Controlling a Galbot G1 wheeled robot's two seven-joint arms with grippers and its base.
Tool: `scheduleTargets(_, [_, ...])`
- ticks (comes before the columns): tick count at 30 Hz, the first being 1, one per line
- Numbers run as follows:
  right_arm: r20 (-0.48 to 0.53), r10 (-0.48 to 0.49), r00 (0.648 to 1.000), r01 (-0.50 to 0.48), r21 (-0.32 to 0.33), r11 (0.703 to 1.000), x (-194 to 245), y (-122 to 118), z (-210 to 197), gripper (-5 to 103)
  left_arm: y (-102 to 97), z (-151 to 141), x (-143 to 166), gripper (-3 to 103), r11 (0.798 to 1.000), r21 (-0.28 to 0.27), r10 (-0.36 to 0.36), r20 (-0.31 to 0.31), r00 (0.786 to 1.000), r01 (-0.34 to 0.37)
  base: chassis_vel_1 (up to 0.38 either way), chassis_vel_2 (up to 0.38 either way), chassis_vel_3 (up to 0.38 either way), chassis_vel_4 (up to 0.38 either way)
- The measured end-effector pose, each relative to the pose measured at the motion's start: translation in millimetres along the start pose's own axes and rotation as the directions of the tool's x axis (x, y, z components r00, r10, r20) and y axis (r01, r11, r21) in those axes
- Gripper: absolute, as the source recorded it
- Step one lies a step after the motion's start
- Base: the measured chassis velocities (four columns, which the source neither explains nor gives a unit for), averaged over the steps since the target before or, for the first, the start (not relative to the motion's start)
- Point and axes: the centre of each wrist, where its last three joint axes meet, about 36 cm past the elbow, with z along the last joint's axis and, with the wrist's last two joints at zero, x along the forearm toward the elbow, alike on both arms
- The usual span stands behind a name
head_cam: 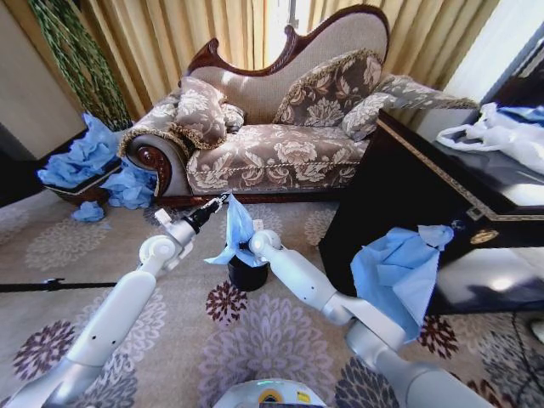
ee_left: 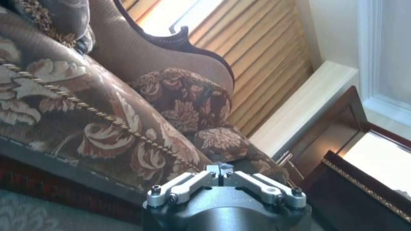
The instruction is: Place a garbage bag over the trash bin.
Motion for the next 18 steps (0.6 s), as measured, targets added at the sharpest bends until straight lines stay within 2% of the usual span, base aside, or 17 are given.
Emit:
scheduleTargets(5, [-0.027, 0.028, 0.999, -0.028, -0.015, 0.999, -14, -8, -1, 0, 8.2, 7, 3, 0, 1.000, 0.013, -0.026, 0.010, 1.000, 0.026, 0.000, 0.000, 0.000, 0.000])
scheduleTargets(11, [-0.053, 0.051, 0.997, -0.053, -0.041, 0.998, -36, -12, -4, 0, 27.2, 14, 3, 0, 0.995, 0.029, -0.092, 0.033, 0.995, 0.091, 0.000, 0.000, 0.000, 0.000])
scheduleTargets(15, [-0.076, 0.109, 0.991, -0.114, -0.062, 0.992, -50, -35, 1, 0, 49.8, 17, 9, 0, 0.987, 0.038, -0.160, 0.045, 0.986, 0.158, 0.000, 0.000, 0.000, 0.000])
scheduleTargets(18, [-0.077, 0.134, 0.988, -0.139, -0.067, 0.988, -56, -45, 3, 0, 59.2, 19, 13, 0, 0.983, 0.043, -0.178, 0.046, 0.983, 0.176, 0.000, 0.000, 0.000, 0.000])
